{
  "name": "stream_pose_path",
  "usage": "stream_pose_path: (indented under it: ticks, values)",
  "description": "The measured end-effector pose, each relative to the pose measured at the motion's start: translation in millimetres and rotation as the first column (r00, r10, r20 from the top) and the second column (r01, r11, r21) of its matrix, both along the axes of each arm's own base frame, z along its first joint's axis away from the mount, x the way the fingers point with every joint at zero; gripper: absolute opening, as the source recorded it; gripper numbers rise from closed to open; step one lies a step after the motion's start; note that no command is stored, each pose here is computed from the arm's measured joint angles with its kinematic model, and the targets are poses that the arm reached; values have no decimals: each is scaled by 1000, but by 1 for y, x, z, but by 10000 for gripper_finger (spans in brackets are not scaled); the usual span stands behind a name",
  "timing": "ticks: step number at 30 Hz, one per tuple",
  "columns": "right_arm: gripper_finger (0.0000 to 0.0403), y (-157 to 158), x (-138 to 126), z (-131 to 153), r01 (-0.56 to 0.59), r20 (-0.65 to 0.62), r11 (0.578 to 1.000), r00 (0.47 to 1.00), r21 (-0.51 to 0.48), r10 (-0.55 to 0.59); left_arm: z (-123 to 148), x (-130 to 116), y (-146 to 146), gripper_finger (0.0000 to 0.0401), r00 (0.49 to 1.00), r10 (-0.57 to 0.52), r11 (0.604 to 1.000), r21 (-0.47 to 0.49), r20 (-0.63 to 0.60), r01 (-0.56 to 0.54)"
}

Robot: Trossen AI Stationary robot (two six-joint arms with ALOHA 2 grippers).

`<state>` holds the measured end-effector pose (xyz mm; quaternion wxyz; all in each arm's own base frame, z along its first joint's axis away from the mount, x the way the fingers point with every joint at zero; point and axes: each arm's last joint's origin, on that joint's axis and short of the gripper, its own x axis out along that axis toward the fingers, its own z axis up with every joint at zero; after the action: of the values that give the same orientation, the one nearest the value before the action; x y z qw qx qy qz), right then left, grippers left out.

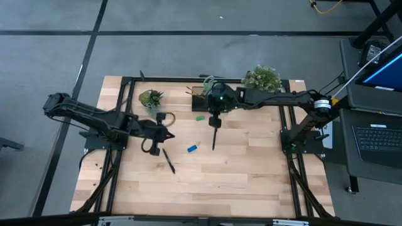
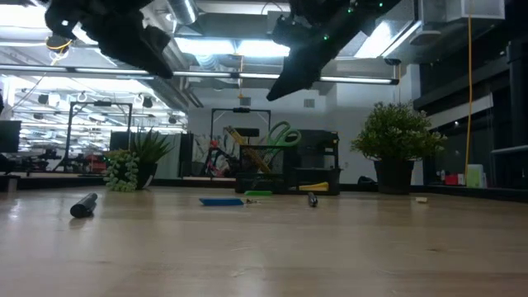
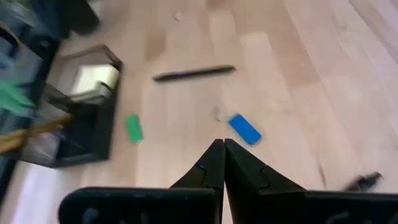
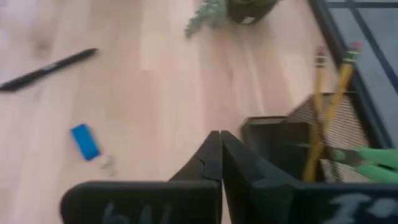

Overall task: Pick and place office supplies into organizer
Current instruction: Put the black pen into the black desk organizer

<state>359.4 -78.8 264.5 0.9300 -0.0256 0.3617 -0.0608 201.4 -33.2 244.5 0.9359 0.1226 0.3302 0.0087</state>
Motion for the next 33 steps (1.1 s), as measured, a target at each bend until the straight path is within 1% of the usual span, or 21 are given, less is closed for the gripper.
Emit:
stream_pose_path:
  ticks: [3, 5, 9, 12, 13, 17, 19, 23, 27, 30, 33]
  values:
    - [3, 13, 2, -1, -11, -8, 999, 1000, 30, 12, -3, 10, -9, 2, 996, -9, 1000, -9, -89, 8]
    - [3, 21, 3, -3, -9, -15, 998, 1000, 54, 10, -8, 15, -16, 2, 984, -8, 1000, -21, -176, 4]
    - [2, 41, 6, -3, -30, -8, 996, 999, 90, 31, -20, 18, -29, 3, 931, 22, 999, -28, -365, -35]
    - [2, 59, 8, -3, -58, -6, 993, 998, 106, 59, -28, 19, -39, 8, 892, 14, 999, -19, -453, -25]
    - [2, 65, 9, -4, -63, -6, 993, 998, 104, 64, -30, 19, -43, 10, 884, -4, 1000, -22, -467, -7]
    - [2, 84, 9, -4, -22, -2, 997, 1000, 80, 22, -36, 18, -58, 25, 869, -90, 995, -3, -487, 101]
    - [1, 93, 9, -9, -8, 19, 997, 1000, 77, 7, -37, 17, -63, 36, 862, -119, 990, 6, -492, 140]
    - [1, 106, 6, -25, -9, 54, 992, 999, 122, 3, -37, 15, -67, 59, 861, -145, 985, 8, -488, 171]
    - [3, 113, 2, -42, -10, 95, 988, 995, 154, -5, -37, 15, -69, 86, 853, -175, 977, 20, -492, 212]
    - [2, 119, 1, -45, -14, 139, 984, 990, 180, -11, -36, 15, -69, 108, 846, -205, 966, 38, -492, 257]
    - [2, 126, 0, -47, -36, 146, 983, 989, 180, 9, -40, 18, -69, 127, 828, -236, 949, 63, -509, 309]
